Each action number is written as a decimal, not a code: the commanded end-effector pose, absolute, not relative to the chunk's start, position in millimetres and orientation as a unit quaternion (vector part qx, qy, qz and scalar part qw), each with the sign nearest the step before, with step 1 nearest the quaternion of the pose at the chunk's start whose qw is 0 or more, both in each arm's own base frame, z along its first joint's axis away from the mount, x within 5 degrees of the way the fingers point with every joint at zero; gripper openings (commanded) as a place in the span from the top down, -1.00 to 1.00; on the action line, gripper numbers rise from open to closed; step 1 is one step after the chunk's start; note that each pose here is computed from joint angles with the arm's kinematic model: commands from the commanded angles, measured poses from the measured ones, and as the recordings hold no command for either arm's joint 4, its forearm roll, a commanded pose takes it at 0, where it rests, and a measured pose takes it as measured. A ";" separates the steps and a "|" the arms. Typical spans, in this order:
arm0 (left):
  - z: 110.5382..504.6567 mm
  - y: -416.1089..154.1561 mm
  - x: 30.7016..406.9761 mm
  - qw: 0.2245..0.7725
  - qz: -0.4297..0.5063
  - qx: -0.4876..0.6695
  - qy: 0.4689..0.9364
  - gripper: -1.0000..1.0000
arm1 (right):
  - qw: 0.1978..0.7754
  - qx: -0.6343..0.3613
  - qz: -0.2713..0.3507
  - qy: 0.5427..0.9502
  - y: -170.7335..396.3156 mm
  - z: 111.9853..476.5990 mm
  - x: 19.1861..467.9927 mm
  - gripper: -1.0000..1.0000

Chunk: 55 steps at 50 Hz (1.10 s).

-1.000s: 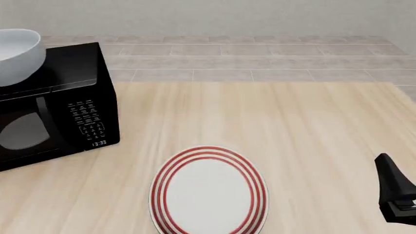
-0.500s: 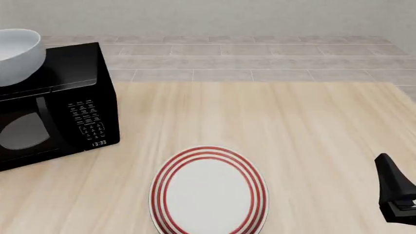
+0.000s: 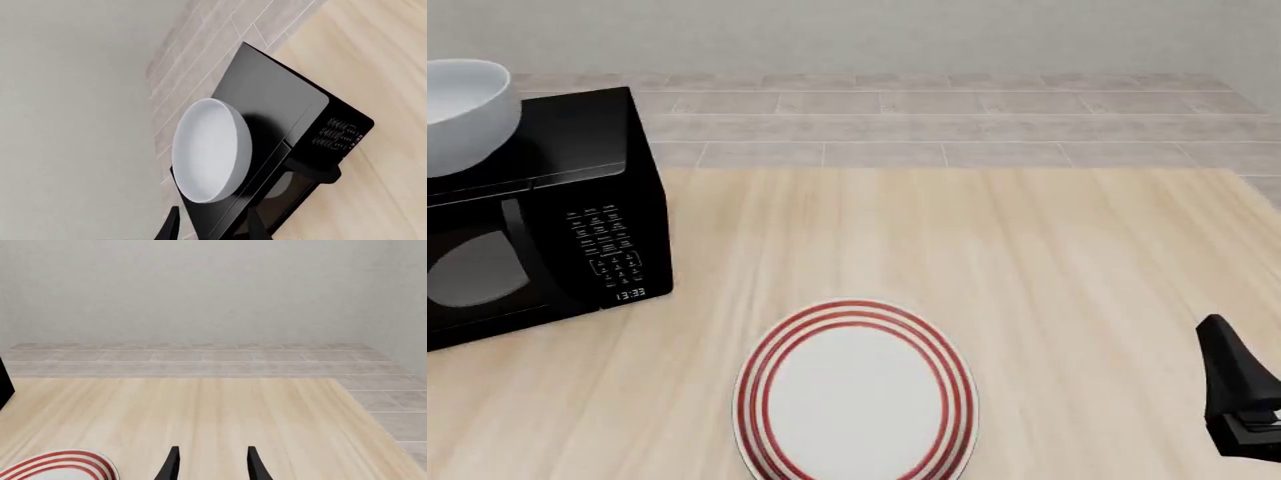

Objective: Pick up the white bowl and put it on the plate.

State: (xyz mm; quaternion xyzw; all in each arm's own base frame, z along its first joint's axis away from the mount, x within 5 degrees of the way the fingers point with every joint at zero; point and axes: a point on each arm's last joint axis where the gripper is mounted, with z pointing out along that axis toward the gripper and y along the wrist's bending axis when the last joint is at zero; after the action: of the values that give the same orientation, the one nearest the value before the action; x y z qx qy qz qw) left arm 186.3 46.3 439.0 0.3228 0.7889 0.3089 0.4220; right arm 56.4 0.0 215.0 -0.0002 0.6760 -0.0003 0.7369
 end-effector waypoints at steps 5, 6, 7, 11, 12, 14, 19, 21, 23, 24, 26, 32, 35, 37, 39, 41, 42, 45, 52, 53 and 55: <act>433.2 43.6 201.5 0.421 0.307 0.346 0.780 -1.00 | 0.737 0.000 0.000 0.676 0.0 214.1 56.6 -1.00; 436.2 46.8 206.1 0.421 0.308 0.339 0.783 -1.00 | 0.737 0.000 0.000 0.676 0.0 214.1 56.6 -1.00; 432.7 49.0 206.9 0.416 0.316 0.346 0.780 -1.00 | 0.737 0.000 0.000 0.676 0.0 214.1 56.6 -1.00; 432.2 52.3 211.7 0.416 0.324 0.345 0.776 -1.00 | 0.737 0.000 0.000 0.676 0.0 214.1 56.6 -1.00; 429.4 54.9 212.6 0.412 0.328 0.346 0.777 -1.00 | 0.737 0.000 0.000 0.676 0.0 214.1 56.6 -1.00; 425.3 57.9 214.2 0.407 0.333 0.348 0.776 -1.00 | 0.737 0.000 0.000 0.676 0.0 214.1 56.6 -1.00; 421.0 59.8 218.6 0.405 0.335 0.350 0.775 -1.00 | 0.737 0.000 0.000 0.676 0.0 214.1 56.6 -1.00; 420.7 57.8 219.2 0.406 0.330 0.351 0.776 -1.00 | 0.737 0.000 0.000 0.676 0.0 214.1 56.6 -1.00; 420.3 56.6 220.5 0.408 0.328 0.352 0.776 -1.00 | 0.737 0.000 0.000 0.676 0.0 214.1 56.6 -1.00; 418.6 56.6 221.8 0.406 0.326 0.353 0.777 -1.00 | 0.737 0.000 0.000 0.676 0.0 214.1 56.6 -1.00; 417.6 57.4 224.9 0.407 0.326 0.353 0.777 -1.00 | 0.737 0.000 0.000 0.676 0.0 214.1 56.6 -1.00; 410.8 54.7 230.3 0.408 0.320 0.358 0.777 -1.00 | 0.737 0.000 0.000 0.676 0.0 214.1 56.6 -1.00; 407.1 53.9 235.4 0.409 0.316 0.360 0.777 -1.00 | 0.737 0.000 0.000 0.676 0.0 214.1 56.6 -1.00; 405.6 54.1 237.2 0.408 0.316 0.360 0.777 -1.00 | 0.737 0.000 0.000 0.676 0.0 214.1 56.6 -1.00; 404.9 53.8 239.3 0.409 0.314 0.360 0.777 -1.00 | 0.737 0.000 0.000 0.676 0.0 214.1 56.6 -1.00; 402.1 54.4 241.9 0.408 0.313 0.360 0.779 -1.00 | 0.737 0.000 0.000 0.676 0.0 214.1 56.6 -1.00; 401.6 54.6 243.3 0.407 0.310 0.358 0.781 -1.00 | 0.737 0.000 0.000 0.676 0.0 214.1 56.6 -1.00; 395.7 58.6 249.1 0.403 0.312 0.357 0.783 -1.00 | 0.737 0.000 0.000 0.676 0.0 214.1 56.6 -1.00; 386.1 58.7 255.8 0.401 0.306 0.357 0.786 -1.00 | 0.737 0.000 0.000 0.676 0.0 214.1 56.6 -1.00; 385.0 59.6 256.8 0.401 0.306 0.356 0.787 -1.00 | 0.737 0.000 0.000 0.676 0.0 214.1 56.6 -1.00; 380.9 61.1 258.2 0.398 0.307 0.357 0.788 -1.00 | 0.737 0.000 0.000 0.676 0.0 214.1 56.6 -1.00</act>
State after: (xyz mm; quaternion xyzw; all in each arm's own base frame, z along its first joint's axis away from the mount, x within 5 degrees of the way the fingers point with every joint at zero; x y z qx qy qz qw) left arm 249.0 58.3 394.3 0.3563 0.7834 0.3110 0.4033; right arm 56.4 0.0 215.0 -0.0002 0.6760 -0.0003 0.7369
